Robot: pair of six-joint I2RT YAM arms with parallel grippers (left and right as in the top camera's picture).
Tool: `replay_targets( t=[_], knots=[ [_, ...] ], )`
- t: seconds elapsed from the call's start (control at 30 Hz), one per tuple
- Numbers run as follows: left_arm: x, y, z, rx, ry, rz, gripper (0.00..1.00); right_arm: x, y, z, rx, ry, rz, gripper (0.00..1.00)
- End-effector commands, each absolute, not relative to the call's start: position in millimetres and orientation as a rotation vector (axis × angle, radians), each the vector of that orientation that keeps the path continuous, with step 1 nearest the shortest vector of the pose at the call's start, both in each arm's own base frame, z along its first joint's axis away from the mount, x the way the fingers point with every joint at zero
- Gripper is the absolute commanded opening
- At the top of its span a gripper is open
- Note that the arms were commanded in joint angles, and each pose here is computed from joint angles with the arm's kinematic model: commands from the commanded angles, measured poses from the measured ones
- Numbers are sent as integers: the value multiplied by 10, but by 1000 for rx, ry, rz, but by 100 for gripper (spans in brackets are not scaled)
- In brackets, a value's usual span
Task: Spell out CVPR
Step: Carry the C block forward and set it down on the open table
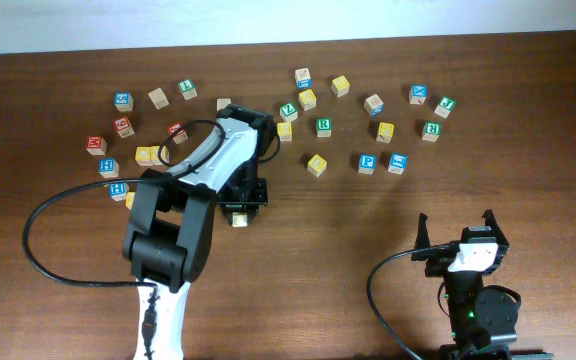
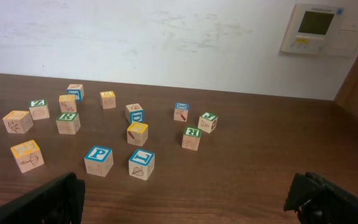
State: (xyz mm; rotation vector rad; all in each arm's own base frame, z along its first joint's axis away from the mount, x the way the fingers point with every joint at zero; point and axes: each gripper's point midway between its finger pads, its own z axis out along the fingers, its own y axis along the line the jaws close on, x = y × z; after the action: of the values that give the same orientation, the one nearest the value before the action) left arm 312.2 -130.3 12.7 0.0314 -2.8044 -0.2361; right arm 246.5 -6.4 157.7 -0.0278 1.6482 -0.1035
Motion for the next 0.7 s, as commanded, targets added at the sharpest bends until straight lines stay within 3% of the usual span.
replay_targets(
  t=[0.0,0.23,0.47,0.53,0.6,0.67],
  knots=[
    [3261,-1049,174,103,-2843,-270,24,2462,-93,1551,-13,1653,-112,98],
    [3321,-1190,138,38,-2852,-75,33,2462,-93,1551,-13,1653,-112,98],
    [3274,-1037,167,4,-2831,-178,29,2462,-93,1551,-13,1653,-112,98],
    [3257,-1019,180,9,-2821,-181,37,2462,-93,1551,-13,1653,-112,98],
    [3279,-1011,251,15,-2820,-180,54,2462,-92,1551,-14,1653,-112,98],
    [3402,-1052,446,15,-2854,-166,56,2462,-93,1551,-13,1653,-112,98]
  ],
)
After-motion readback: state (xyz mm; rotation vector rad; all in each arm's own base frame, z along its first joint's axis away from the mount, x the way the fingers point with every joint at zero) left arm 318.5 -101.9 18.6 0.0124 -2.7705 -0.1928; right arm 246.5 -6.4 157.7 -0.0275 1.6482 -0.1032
